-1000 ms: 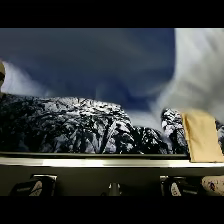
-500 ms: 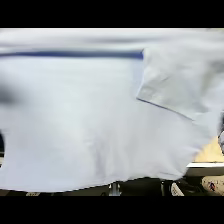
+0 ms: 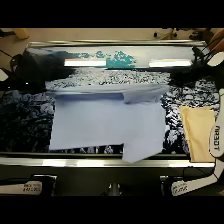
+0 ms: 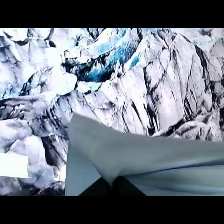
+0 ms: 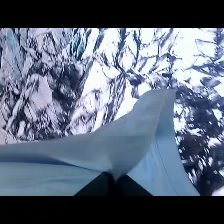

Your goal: Fold the shirts.

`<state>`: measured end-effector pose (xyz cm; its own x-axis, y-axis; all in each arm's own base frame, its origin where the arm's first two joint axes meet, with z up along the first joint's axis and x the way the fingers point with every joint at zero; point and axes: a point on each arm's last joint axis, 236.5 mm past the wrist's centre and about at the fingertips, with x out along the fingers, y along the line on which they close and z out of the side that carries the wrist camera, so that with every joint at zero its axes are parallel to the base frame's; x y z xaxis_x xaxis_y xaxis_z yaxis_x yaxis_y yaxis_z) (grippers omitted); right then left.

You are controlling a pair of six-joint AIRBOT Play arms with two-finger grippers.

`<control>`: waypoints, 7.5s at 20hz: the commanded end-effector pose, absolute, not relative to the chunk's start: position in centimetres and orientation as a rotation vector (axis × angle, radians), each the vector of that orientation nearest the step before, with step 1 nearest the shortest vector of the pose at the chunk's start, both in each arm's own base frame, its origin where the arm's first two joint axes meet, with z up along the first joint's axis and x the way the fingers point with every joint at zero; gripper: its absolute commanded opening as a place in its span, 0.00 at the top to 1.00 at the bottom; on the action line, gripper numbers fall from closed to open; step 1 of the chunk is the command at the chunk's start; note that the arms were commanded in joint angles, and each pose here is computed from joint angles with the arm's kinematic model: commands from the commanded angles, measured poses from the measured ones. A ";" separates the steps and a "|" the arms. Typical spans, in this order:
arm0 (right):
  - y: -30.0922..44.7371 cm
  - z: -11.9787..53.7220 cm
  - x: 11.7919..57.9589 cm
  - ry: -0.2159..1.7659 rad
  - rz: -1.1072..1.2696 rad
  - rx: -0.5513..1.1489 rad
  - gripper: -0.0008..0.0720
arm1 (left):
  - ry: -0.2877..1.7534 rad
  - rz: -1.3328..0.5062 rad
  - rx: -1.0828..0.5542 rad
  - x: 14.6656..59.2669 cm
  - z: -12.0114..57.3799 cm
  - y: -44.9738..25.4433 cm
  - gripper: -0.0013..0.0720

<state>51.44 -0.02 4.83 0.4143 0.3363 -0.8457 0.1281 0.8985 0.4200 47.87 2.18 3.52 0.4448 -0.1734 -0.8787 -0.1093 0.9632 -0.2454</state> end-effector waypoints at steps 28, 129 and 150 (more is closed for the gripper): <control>-1.1 -3.7 35.6 1.657 0.091 0.524 0.46 | 1.699 -0.042 -0.531 23.4 -10.4 0.7 0.37; 29.0 3.9 45.8 1.233 0.734 0.800 0.08 | 0.642 -0.457 -0.303 41.3 28.1 -12.2 0.94; 0.7 5.5 47.0 1.180 0.223 0.678 0.96 | 0.732 -0.455 -0.281 41.0 24.2 -13.1 0.94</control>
<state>46.32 10.09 1.04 0.2677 0.6131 -0.7433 0.0880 0.7526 0.6525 40.99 -13.07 24.18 0.6534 -0.4917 -0.5756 0.2957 0.8657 -0.4038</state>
